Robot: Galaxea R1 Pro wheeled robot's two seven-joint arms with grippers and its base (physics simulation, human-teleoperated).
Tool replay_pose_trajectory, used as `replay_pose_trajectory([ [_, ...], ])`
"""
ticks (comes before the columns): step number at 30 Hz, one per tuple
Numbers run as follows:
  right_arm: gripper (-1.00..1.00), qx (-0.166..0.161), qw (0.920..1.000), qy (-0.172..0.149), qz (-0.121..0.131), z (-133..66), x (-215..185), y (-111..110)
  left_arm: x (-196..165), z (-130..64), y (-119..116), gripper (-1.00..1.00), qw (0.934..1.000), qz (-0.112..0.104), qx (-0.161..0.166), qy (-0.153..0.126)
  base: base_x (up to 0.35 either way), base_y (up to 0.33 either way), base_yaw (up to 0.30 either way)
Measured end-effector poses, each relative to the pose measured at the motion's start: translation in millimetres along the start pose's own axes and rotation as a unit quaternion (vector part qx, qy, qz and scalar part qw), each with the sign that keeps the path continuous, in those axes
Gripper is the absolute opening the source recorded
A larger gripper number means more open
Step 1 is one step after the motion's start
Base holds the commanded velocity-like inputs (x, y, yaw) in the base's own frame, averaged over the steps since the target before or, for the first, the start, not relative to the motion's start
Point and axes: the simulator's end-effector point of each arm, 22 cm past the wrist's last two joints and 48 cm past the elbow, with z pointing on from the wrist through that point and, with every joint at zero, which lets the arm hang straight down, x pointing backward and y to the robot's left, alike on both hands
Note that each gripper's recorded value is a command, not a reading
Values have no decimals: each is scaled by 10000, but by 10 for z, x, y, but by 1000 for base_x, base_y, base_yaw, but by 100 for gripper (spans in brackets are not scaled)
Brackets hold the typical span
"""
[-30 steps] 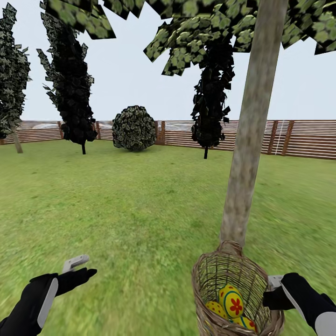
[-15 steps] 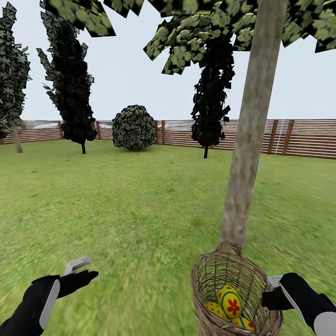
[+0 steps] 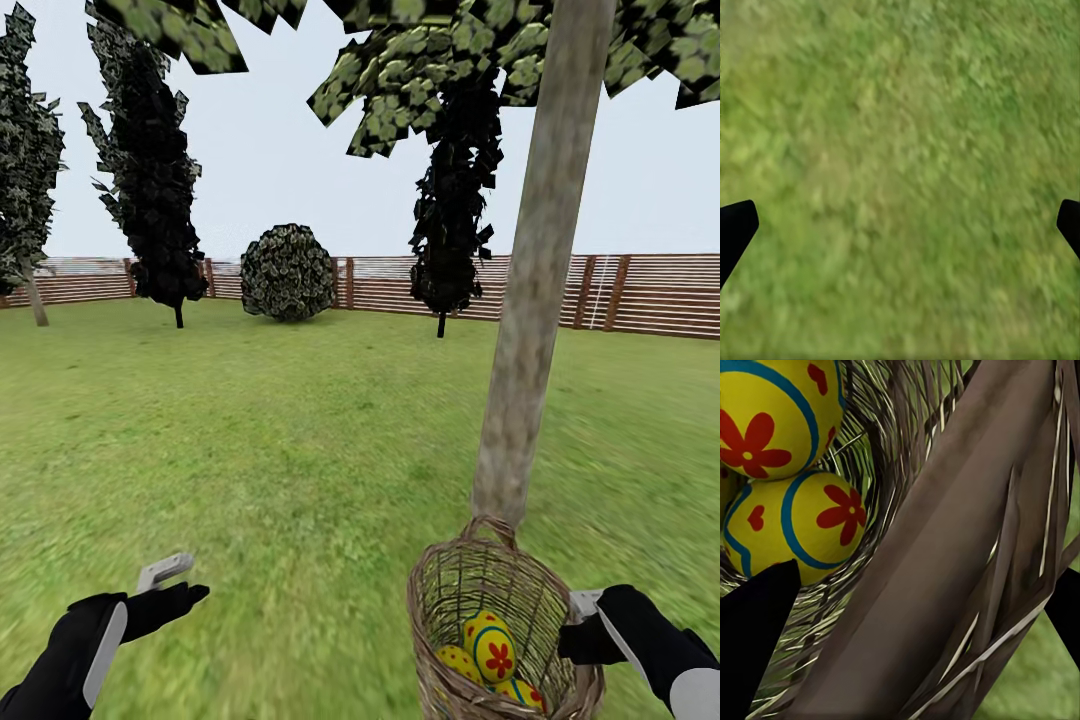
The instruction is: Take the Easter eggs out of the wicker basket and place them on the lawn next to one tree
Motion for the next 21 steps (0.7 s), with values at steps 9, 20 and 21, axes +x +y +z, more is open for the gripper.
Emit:
replay_pose_trajectory([
  [9, -100, -8, 10000, -1, -1, 160, 82, 25, 143, 122, 38, 100, 10000, -7, 14, 14, 0, 0, 0],
  [20, -100, -5, 10000, -2, -3, 356, 188, 42, 316, 268, 97, 100, 10000, -7, 20, 24, 0, 0, 0],
  [21, -100, -2, 10000, -2, -6, 374, 198, 43, 331, 281, 104, 100, 10000, -7, 20, 24, 0, 0, 0],
])
